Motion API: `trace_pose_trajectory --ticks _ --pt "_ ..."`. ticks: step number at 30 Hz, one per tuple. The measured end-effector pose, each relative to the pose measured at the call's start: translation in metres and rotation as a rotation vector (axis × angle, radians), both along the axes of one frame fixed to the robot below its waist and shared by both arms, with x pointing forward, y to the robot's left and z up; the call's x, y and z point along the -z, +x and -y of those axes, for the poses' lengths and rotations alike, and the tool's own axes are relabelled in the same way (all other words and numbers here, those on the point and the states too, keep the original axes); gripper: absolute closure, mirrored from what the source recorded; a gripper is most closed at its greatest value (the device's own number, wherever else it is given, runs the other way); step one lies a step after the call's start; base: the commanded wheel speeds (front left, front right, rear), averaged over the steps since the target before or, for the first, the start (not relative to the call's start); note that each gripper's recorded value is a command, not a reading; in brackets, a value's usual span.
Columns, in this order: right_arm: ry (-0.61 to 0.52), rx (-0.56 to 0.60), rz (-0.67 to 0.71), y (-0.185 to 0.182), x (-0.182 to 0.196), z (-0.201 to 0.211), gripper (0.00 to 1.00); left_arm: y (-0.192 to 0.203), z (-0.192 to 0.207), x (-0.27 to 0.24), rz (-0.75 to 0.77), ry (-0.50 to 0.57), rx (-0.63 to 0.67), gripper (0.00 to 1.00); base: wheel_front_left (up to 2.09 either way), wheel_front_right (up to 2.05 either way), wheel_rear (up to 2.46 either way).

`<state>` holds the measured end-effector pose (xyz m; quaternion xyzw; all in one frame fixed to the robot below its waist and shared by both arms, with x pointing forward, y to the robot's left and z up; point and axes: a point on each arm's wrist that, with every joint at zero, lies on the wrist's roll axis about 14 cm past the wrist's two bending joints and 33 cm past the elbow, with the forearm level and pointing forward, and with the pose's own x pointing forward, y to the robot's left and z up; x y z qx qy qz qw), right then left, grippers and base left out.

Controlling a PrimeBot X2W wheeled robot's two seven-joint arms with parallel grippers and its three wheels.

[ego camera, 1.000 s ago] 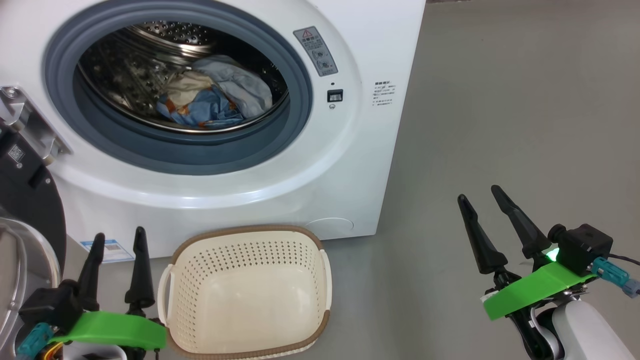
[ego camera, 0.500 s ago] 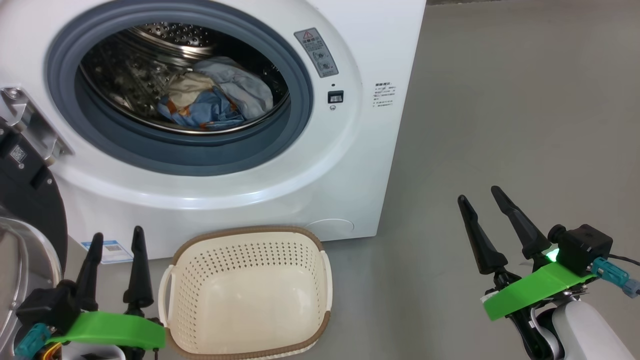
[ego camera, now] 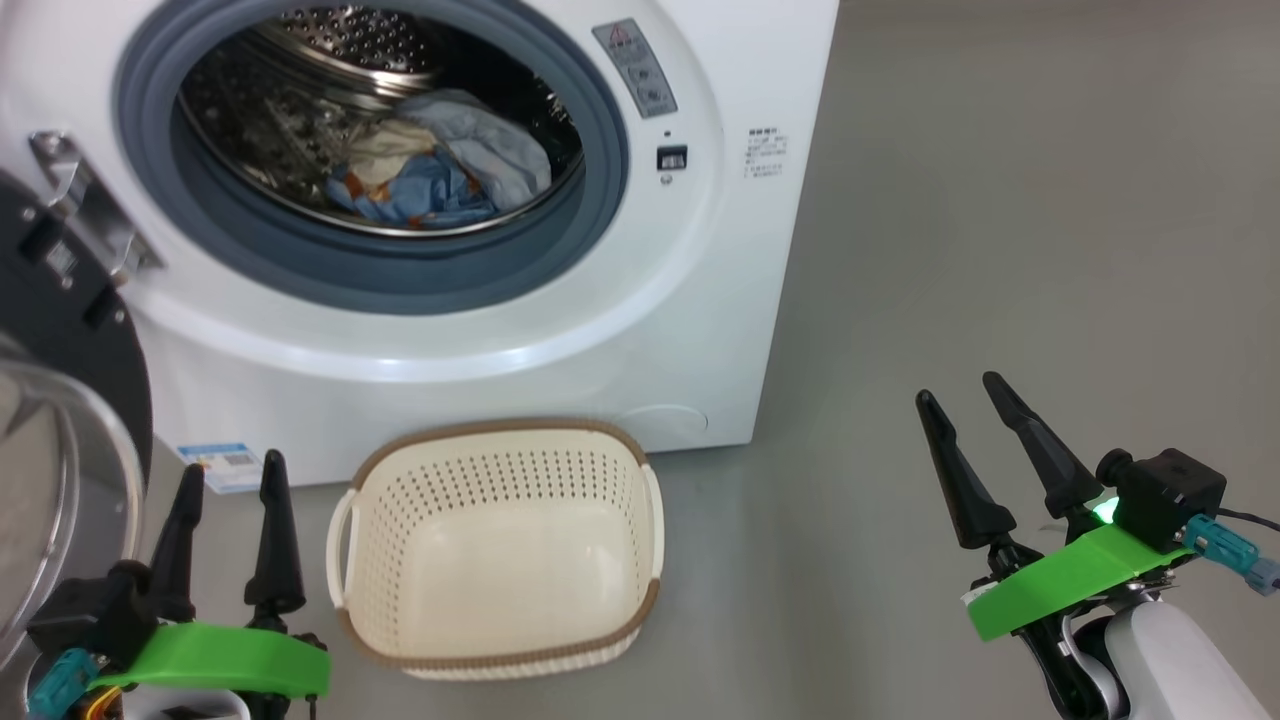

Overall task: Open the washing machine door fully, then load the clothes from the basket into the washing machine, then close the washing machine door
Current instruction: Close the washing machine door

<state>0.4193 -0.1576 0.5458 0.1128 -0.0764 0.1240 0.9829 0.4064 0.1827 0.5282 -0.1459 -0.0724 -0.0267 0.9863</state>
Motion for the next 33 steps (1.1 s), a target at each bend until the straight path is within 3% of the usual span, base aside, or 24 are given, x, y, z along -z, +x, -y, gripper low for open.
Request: trace_pose_trajectory --ticks 10,33 --pt "-0.001 -0.001 -0.006 -0.0013 0.0021 -0.0002 0.0 -0.0046 -0.0022 0.0059 -0.017 0.017 -0.006 0.0 -1.06 1.06 0.0" --pt "-0.002 -0.005 -0.012 -0.0028 0.0043 -0.0014 0.0 -0.0058 -0.0036 0.005 -0.014 0.033 -0.014 0.0 -0.02 0.02 0.0"
